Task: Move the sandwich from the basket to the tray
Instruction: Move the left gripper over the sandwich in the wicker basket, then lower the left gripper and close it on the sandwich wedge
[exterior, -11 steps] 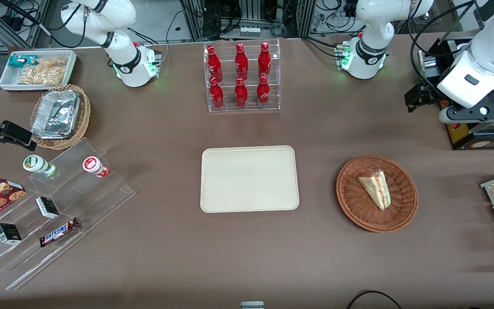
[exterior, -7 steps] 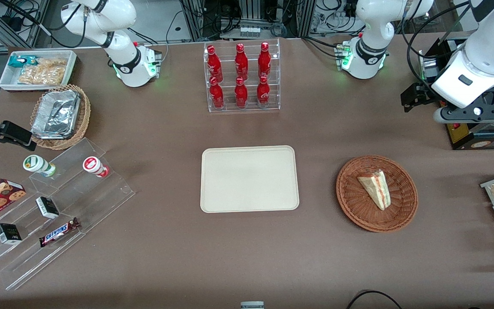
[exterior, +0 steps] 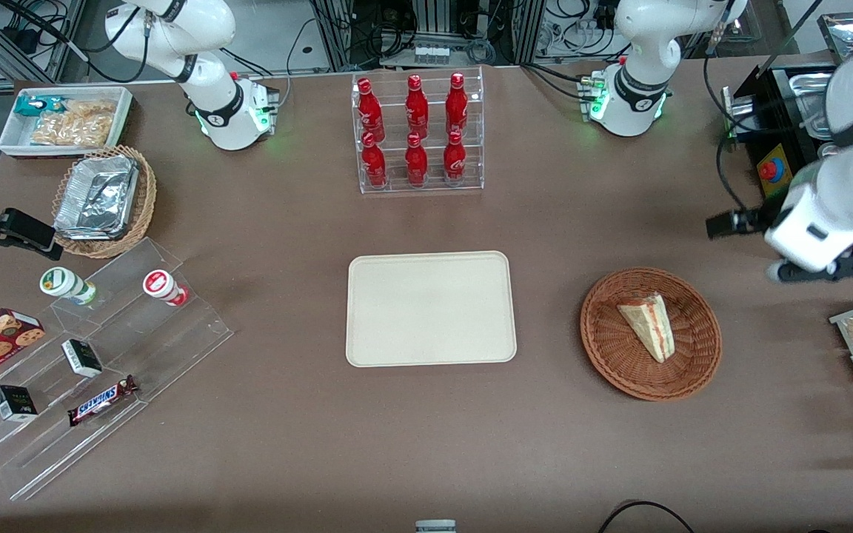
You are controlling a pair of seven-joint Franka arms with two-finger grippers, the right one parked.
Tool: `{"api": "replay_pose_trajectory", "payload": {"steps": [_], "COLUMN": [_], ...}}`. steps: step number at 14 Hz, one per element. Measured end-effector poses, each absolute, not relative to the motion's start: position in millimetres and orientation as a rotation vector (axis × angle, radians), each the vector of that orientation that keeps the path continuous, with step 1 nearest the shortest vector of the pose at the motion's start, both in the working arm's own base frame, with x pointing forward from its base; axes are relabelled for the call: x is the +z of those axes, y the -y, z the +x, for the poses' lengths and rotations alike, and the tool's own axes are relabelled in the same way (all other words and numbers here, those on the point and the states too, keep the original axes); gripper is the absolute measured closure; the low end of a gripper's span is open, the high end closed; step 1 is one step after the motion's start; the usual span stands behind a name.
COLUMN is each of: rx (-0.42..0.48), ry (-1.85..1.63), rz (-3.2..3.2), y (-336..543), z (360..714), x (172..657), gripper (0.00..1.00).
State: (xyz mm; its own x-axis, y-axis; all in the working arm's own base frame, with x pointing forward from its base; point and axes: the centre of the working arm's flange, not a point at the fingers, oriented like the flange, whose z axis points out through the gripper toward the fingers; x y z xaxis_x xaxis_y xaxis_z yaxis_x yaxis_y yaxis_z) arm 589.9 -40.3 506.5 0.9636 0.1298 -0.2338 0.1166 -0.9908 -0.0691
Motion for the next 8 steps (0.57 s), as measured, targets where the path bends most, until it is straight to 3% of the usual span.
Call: {"api": "replay_pose_trajectory", "payload": {"steps": [4,8], "rx": [0.328,0.311], "ry": [0.501,0.65], "rz": [-3.041,-3.046], "y": [45,35], "z": [609,625], "x": [394,318], "gripper": [0.0,0.0]}}
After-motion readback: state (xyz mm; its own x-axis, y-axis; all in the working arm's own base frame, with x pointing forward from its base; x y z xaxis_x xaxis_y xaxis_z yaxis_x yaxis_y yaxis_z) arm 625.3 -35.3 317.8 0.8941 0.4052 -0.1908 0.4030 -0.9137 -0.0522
